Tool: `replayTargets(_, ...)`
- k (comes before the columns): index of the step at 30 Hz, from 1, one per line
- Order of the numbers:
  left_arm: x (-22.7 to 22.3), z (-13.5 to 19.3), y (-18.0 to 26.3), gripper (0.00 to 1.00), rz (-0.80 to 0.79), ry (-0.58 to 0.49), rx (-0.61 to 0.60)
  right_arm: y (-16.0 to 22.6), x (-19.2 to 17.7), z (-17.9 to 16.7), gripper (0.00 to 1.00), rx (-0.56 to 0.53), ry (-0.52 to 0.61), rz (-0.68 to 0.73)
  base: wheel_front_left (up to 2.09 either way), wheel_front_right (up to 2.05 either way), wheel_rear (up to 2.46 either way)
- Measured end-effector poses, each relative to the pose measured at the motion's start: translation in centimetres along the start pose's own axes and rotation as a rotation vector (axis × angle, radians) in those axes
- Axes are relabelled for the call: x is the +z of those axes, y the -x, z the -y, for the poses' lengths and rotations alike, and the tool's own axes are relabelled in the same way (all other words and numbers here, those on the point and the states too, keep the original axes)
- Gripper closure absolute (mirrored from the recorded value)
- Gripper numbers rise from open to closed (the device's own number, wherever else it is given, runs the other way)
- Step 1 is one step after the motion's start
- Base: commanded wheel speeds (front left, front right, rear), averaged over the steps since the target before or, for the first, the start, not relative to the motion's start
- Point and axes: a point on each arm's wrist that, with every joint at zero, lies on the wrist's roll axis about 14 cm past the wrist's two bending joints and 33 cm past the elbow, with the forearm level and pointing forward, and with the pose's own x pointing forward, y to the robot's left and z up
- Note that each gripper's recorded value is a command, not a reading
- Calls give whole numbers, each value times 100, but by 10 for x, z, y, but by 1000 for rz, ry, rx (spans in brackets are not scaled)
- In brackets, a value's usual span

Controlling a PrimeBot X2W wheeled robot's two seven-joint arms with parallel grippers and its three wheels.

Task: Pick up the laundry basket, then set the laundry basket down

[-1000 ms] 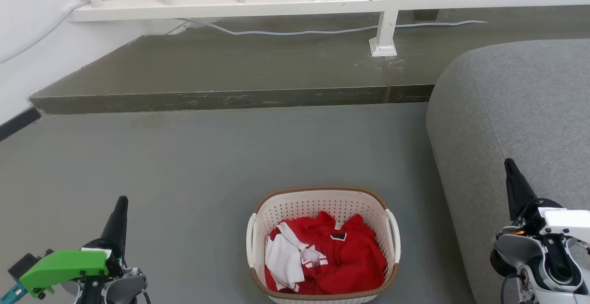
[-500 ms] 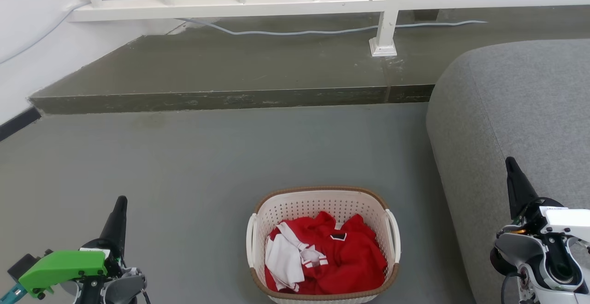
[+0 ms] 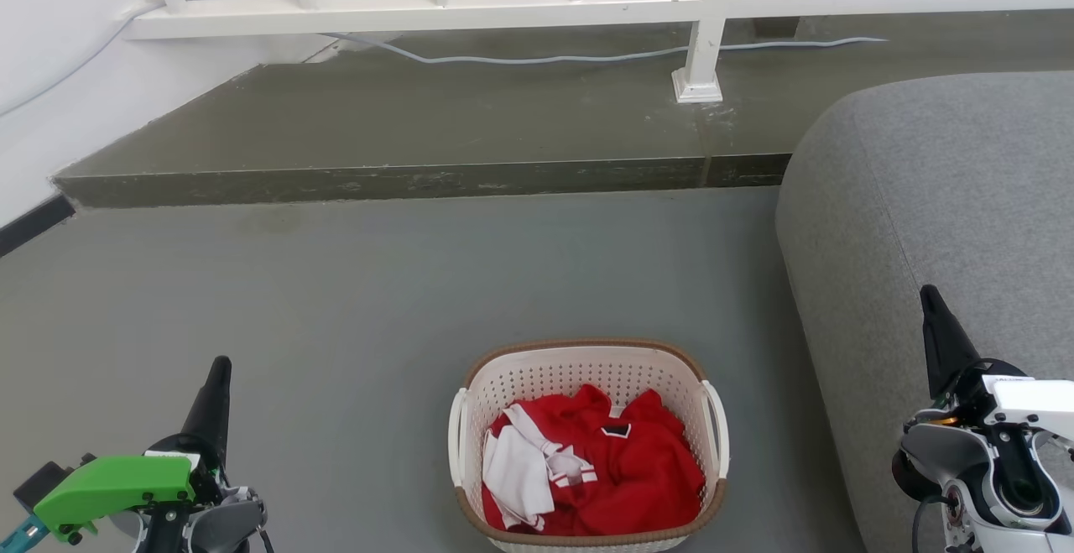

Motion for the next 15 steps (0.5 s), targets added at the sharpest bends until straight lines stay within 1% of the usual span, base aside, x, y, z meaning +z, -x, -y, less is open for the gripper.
replayTargets(15,0,0,0,100,1,0,0,0,0,0,100,1,0,0,0,0,0)
